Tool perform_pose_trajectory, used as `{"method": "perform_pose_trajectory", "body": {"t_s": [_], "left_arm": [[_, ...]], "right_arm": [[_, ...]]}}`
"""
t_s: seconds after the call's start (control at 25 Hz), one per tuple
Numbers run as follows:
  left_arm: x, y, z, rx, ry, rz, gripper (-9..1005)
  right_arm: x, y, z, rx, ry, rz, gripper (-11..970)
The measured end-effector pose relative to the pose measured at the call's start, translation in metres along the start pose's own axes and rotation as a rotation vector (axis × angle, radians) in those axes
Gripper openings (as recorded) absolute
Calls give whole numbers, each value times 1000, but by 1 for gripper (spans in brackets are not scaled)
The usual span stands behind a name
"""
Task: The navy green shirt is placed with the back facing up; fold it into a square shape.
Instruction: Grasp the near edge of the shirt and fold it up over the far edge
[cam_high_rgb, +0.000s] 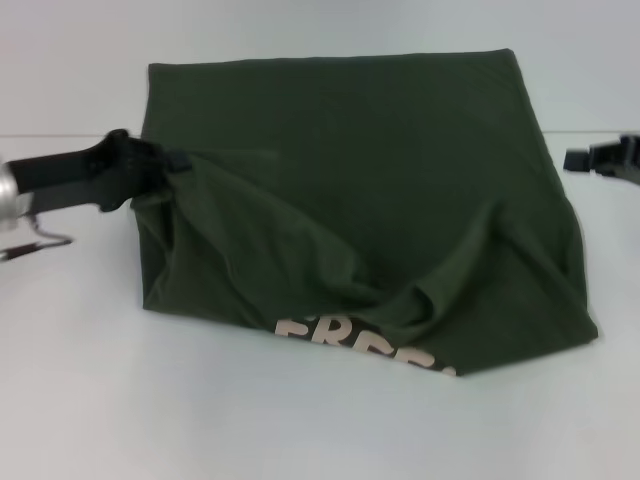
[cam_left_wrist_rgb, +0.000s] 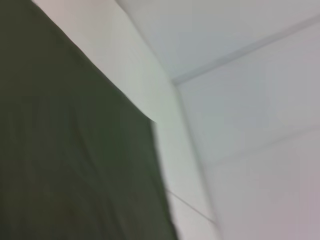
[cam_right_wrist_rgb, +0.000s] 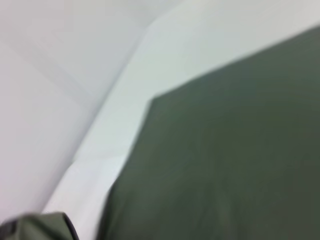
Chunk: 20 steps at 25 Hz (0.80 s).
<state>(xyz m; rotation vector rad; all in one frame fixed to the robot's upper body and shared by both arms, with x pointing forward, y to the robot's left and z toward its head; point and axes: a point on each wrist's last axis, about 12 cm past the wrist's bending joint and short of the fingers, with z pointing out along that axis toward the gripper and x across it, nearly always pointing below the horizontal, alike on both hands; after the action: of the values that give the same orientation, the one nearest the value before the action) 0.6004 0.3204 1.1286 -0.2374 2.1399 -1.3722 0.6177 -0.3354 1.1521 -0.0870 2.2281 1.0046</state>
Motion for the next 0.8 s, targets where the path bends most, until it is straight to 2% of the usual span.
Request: {"method": "perform_pose_trajectory", "body": {"t_s": [0.12,0.24,0.4,0.6,0.8], "left_arm": [[-9,3,28,-129,-30,48,40],[-6,10,52,-271,-32,99,39],[-4,15,63,-358,-37,128,39],[-5,14,61,-358,-34,135,39],[-5,15,57,-353,-34,126,39]], "right_arm": [[-7,-8,26,115,-97,15,30],[-4,-11,52,207,-122,-1,32],[1,-6,75,267,-76,-73,37],[7,-2,78,239,-29,-85,47],[2,-2,62,175,4,-33,58]]}}
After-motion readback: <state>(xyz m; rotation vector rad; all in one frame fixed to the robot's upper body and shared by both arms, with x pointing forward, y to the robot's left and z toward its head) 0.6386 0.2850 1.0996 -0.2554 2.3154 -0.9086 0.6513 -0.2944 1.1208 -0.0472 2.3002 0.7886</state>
